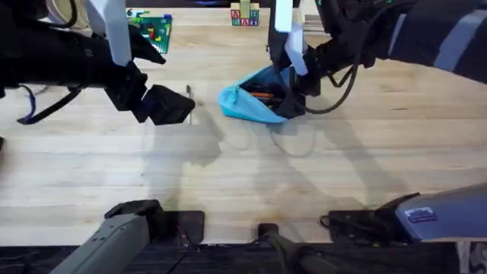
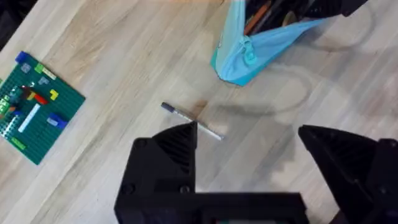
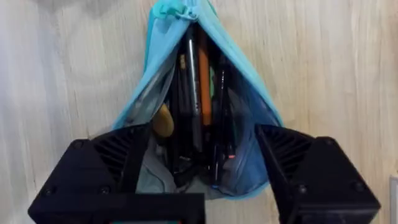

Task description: Unzip the bag, pick up the pens from the table one at a time and place them inside, then zip the bag closed.

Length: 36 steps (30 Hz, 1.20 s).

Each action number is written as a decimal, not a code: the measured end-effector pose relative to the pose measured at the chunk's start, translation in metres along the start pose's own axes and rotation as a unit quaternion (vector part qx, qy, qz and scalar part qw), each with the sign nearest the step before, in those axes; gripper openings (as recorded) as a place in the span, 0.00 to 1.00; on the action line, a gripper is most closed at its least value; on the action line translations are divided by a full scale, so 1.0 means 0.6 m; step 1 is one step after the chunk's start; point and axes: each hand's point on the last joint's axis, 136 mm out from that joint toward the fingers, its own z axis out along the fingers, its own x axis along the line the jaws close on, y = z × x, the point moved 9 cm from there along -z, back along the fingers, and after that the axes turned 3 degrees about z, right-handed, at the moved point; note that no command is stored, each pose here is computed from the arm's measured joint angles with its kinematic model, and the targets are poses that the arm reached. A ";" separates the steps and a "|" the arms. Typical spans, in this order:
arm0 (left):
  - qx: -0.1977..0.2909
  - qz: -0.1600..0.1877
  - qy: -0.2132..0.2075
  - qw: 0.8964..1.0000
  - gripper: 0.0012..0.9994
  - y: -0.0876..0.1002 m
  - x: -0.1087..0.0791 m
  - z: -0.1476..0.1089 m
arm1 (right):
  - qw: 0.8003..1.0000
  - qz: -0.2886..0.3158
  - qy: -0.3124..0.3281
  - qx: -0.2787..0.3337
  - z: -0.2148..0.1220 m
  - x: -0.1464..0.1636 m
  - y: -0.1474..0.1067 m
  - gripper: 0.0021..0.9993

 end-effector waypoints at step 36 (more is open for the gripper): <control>0.023 -0.040 -0.005 0.999 0.99 -0.009 -0.006 0.000 | 0.937 0.304 -0.167 -0.034 -0.275 0.119 0.036 1.00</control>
